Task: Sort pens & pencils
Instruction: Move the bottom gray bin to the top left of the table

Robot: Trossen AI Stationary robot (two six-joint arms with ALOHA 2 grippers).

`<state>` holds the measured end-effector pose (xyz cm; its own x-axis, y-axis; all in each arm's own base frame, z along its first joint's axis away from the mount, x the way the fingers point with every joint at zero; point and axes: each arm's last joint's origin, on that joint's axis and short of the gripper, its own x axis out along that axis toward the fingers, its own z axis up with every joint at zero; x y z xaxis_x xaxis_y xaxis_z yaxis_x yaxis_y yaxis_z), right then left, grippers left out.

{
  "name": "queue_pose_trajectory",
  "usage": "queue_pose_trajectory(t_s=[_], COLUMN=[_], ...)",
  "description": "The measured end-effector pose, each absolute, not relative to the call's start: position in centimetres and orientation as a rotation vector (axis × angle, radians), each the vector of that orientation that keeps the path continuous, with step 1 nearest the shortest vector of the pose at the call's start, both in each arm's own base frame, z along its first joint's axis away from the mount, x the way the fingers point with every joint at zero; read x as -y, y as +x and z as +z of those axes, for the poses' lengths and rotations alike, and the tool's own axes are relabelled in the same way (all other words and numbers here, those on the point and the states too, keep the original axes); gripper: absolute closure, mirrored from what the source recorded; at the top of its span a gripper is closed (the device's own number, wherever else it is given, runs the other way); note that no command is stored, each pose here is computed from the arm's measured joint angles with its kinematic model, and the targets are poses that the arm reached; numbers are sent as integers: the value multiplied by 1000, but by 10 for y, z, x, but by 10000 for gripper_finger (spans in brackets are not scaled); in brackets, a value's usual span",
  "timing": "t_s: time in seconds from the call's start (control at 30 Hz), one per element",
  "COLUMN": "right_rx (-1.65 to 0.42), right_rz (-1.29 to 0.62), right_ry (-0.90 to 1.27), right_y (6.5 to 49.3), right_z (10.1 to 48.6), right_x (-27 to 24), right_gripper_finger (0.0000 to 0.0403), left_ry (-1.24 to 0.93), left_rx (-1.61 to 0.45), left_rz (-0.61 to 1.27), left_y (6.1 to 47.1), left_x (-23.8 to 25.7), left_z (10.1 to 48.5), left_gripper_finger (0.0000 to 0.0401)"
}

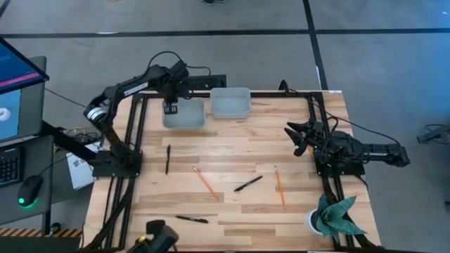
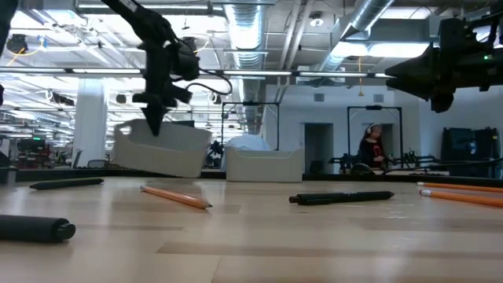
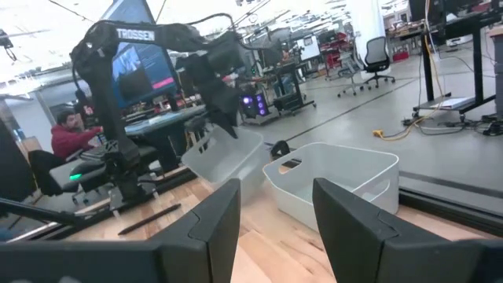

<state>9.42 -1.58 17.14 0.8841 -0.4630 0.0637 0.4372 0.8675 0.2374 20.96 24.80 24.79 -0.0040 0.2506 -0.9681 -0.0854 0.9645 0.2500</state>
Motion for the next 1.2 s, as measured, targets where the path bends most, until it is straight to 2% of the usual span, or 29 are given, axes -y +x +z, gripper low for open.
queue_pose_trajectory(t_s=[0.3, 0.6, 0.93, 1.2], right_rx=[120, 126, 126, 126], right_rz=[-472, -471, -471, -471], right_ry=[222, 246, 246, 246], right_y=[94, 94, 94, 94], right_z=[171, 171, 171, 171], right_x=[16, 16, 16, 16], right_gripper_finger=[221, 221, 221, 221], left_ry=[141, 104, 219, 171], left_rx=[-1593, -1629, -1583, -1564], left_rz=[226, 252, 245, 196], left_y=[235, 224, 226, 230], left_x=[-290, -319, -332, -331], left_z=[238, 224, 219, 209], left_gripper_finger=[401, 401, 401, 401])
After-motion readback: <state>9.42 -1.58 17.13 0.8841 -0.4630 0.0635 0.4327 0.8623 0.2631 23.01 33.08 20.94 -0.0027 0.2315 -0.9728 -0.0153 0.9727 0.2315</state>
